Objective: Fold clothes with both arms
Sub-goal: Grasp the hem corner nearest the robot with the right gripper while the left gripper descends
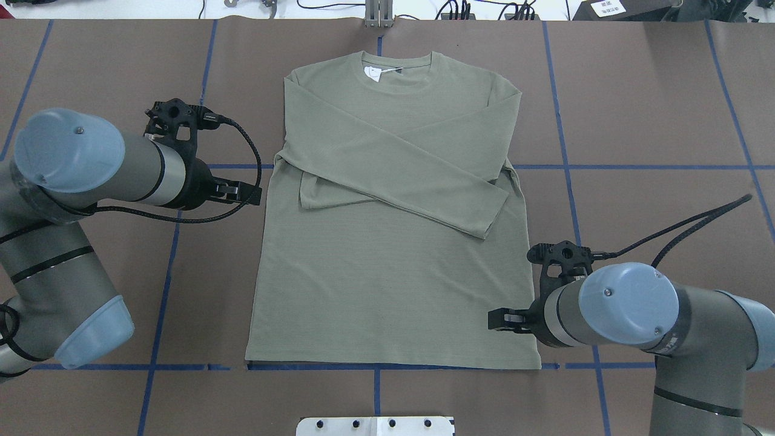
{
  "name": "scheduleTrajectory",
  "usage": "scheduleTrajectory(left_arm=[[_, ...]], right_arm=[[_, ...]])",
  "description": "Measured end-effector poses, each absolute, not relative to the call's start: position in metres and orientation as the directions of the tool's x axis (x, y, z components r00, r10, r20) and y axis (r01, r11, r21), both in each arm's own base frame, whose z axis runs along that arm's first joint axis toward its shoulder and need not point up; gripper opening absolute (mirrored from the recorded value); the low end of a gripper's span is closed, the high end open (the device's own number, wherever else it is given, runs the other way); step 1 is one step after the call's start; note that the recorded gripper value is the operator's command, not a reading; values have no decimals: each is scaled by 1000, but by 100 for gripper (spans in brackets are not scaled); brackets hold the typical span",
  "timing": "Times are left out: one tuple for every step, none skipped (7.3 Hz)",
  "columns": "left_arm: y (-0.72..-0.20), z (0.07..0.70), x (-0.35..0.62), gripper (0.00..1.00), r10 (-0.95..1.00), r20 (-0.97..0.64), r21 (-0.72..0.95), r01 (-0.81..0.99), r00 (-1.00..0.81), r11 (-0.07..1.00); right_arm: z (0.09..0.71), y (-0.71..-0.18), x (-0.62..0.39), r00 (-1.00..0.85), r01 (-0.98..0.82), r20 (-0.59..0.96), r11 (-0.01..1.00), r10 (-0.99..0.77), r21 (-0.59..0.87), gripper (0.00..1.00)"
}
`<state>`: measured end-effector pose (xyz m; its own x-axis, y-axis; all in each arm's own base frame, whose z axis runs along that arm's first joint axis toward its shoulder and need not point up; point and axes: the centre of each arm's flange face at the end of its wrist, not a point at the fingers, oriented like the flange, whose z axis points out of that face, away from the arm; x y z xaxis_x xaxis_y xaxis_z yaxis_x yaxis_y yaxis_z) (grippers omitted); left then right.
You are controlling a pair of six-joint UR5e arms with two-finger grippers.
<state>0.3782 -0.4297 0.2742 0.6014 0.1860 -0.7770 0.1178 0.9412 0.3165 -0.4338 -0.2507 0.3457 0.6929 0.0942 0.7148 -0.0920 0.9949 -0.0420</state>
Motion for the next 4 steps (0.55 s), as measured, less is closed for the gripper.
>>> scheduleTrajectory(left_arm=[[-428, 271, 376, 100, 185, -781, 318, 123, 597, 940], [-427, 269, 375, 100, 186, -783, 319, 126, 593, 939], [-426, 268, 375, 100, 187, -784, 319, 127, 592, 939], [-426, 268, 375, 100, 187, -784, 320, 127, 591, 939]], right_arm=[[361, -237, -437, 690, -98, 717, 994, 103, -48, 100], [377, -228, -441, 693, -99, 713, 994, 107, -53, 100], [387, -224, -446, 698, -98, 707, 994, 109, -56, 99], [392, -221, -450, 701, -95, 705, 994, 108, -58, 95]])
